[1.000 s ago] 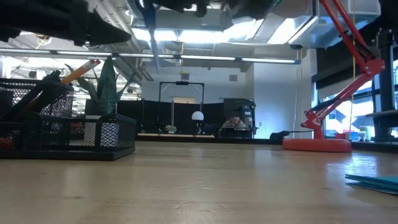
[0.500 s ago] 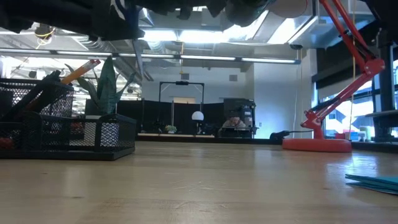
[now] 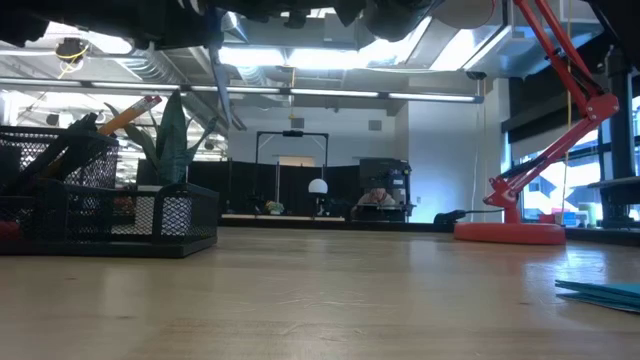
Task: Pick and place office supplies into organizer
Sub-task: Put the blue scissors into the back left compartment of the desk organizer
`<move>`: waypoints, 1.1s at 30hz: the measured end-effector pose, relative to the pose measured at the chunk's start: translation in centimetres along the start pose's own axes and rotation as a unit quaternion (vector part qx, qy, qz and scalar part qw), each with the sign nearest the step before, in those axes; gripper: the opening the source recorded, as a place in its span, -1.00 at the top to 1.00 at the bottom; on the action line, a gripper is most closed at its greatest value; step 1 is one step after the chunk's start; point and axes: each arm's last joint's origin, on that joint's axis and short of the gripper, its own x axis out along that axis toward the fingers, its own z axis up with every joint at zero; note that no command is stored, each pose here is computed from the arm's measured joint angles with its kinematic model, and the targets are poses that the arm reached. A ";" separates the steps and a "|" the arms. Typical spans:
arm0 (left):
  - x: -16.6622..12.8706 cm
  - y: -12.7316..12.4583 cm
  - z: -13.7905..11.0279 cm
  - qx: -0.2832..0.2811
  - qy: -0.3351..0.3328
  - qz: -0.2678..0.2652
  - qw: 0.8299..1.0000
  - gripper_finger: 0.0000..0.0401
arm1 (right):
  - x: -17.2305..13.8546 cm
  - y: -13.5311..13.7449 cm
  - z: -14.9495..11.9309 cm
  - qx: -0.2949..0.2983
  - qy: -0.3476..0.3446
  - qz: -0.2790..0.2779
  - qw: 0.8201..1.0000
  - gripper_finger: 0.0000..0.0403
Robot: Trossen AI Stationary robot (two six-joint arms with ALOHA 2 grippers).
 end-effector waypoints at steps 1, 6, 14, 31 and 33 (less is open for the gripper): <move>0.0 0.0 0.0 -0.001 -0.002 -0.004 1.000 0.47 | 0.0 0.0 0.0 0.000 0.000 0.000 1.000 0.59; 0.0 0.0 0.0 -0.002 0.000 0.002 1.000 0.52 | -0.2 0.3 0.1 0.001 -0.001 0.003 1.000 0.59; 0.0 0.1 0.0 -0.004 0.003 0.009 1.000 0.69 | -0.3 0.4 0.2 0.002 -0.001 0.002 1.000 0.62; 0.0 0.0 0.0 0.013 0.002 0.005 1.000 0.84 | -0.8 1.1 0.4 -0.004 0.004 0.014 1.000 0.68; 0.0 0.0 0.0 0.014 0.001 0.003 1.000 0.84 | -0.9 1.2 0.4 -0.004 0.004 0.015 1.000 0.58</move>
